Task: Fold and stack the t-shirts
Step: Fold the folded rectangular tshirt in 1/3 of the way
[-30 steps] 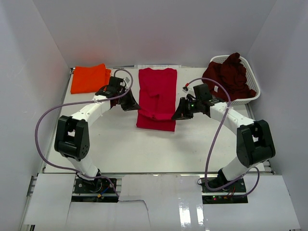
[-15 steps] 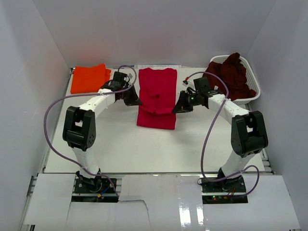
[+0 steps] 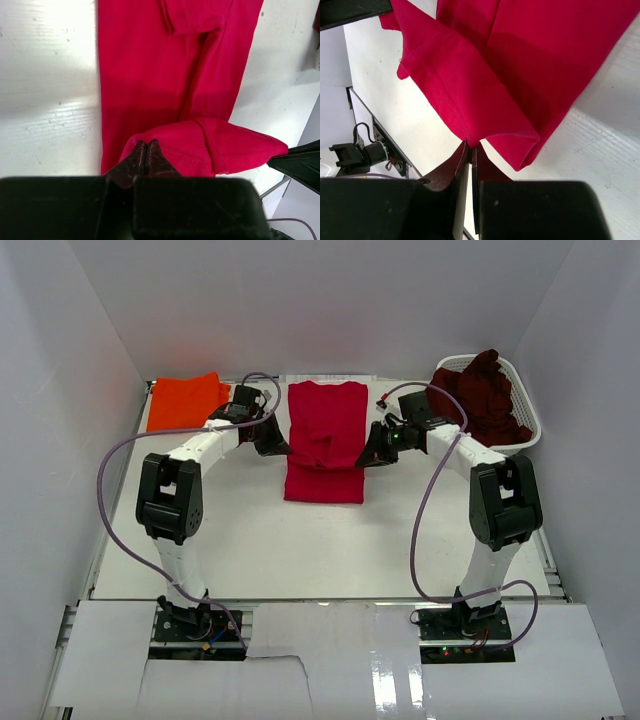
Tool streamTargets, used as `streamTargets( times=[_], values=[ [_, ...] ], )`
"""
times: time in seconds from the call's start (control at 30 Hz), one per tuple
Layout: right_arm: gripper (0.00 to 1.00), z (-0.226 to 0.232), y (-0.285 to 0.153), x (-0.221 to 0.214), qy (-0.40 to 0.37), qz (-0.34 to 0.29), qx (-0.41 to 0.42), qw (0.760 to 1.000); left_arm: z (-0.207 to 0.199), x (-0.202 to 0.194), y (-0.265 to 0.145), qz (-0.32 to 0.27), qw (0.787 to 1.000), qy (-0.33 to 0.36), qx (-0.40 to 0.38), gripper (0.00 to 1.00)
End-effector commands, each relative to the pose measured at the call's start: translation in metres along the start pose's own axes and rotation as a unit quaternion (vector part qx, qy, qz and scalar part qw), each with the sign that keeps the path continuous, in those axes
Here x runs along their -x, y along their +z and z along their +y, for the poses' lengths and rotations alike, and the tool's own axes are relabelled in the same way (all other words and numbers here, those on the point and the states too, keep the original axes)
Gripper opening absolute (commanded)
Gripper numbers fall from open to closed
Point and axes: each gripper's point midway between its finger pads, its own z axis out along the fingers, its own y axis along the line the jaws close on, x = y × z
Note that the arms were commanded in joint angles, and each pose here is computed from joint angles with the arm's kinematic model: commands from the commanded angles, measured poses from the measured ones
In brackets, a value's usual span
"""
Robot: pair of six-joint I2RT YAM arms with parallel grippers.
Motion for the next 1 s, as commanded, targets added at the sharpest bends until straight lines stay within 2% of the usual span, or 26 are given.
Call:
streamTargets(
  times=[0.0,0.6,0.97],
  values=[
    [0.08,0.008,-0.004,0.015,-0.018,-0.007,0.011,1.0,-0.008,0.023,-0.008,-0.028,0.999,0.014,-0.009,0.0],
    [0.08,-0.009,0.004,0.041,-0.014,-0.012,0.003,1.0,-0.016,0.047,0.011,-0.026,0.999,0.025,-0.02,0.0],
    [0.08,-0.022,0.018,0.054,-0.01,-0.01,0.006,1.0,-0.007,0.052,0.031,-0.021,0.999,0.024,-0.011,0.02]
  ],
)
